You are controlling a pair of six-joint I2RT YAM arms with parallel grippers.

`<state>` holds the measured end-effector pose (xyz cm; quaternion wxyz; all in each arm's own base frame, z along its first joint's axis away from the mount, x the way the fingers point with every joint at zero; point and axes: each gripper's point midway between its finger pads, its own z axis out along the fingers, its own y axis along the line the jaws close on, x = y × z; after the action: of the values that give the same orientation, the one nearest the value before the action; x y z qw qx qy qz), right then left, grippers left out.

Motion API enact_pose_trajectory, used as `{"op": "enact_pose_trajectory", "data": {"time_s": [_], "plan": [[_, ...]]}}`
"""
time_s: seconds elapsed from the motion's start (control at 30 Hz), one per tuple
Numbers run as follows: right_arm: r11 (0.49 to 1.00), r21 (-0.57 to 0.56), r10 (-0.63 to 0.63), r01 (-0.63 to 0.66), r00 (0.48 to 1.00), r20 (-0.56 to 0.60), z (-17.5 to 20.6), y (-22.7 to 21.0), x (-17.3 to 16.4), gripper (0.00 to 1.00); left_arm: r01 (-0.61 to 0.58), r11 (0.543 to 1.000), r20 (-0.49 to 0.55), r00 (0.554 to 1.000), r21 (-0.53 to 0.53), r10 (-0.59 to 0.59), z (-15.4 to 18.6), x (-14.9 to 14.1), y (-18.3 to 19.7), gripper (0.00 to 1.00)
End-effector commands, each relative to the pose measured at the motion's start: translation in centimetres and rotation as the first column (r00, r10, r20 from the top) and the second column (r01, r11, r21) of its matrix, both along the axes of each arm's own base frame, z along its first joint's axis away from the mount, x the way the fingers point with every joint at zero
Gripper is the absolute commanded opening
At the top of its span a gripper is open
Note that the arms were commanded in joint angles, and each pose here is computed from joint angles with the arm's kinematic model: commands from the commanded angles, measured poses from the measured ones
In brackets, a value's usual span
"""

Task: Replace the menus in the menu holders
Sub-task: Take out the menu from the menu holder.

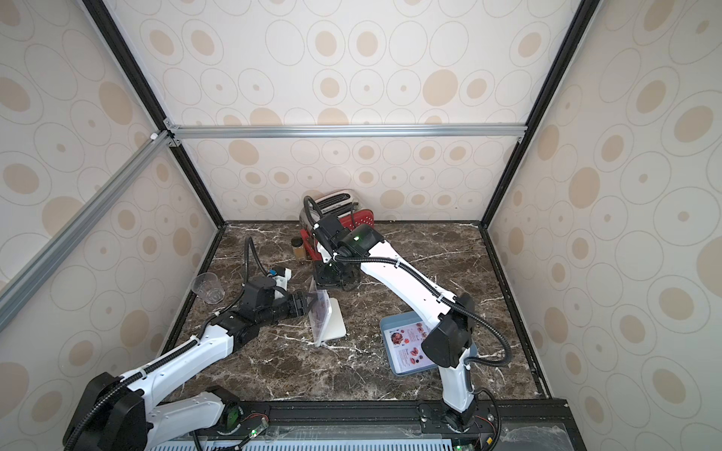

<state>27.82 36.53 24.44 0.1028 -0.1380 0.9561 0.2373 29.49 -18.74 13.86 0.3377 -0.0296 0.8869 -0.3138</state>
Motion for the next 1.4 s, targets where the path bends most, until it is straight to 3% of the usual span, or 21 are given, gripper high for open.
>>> {"op": "enact_pose_trajectory", "data": {"time_s": [0.0, 0.4, 0.7, 1.07, 1.27, 1.37], "plan": [[1.0, -0.013, -0.006, 0.006, 1.0, 0.017, 0.6, -0.9, 0.0, 0.29, 0.018, 1.0, 0.05, 0.999, -0.02, -0.017, 2.0, 0.7, -0.9, 0.7], [0.997, -0.076, -0.019, 0.021, 1.0, 0.021, -0.6, -1.7, 0.2, 0.32, 0.015, 1.0, 0.049, 0.999, -0.022, -0.014, 1.9, 0.8, -0.9, 0.7], [0.999, -0.051, 0.002, -0.002, 1.0, -0.005, -0.9, -1.0, -0.1, 0.13, 0.014, 1.0, 0.046, 0.999, -0.023, -0.013, 1.9, 0.8, -0.9, 0.7], [0.997, -0.079, 0.004, -0.005, 1.0, -0.008, -1.5, -1.4, 0.0, 0.11, 0.013, 1.0, 0.047, 0.999, -0.022, -0.012, 2.0, 0.9, -0.9, 0.7], [0.997, -0.074, 0.006, -0.007, 1.0, -0.005, -1.2, -1.7, 0.3, 0.0, 0.019, 1.0, 0.048, 0.999, -0.02, -0.018, 2.1, 0.8, -1.0, 0.7], [0.997, -0.073, 0.003, -0.003, 1.0, -0.003, -0.9, -2.2, 0.5, 0.0, 0.02, 1.0, 0.051, 0.998, -0.013, -0.02, 2.3, 0.8, -0.9, 0.7]]}}
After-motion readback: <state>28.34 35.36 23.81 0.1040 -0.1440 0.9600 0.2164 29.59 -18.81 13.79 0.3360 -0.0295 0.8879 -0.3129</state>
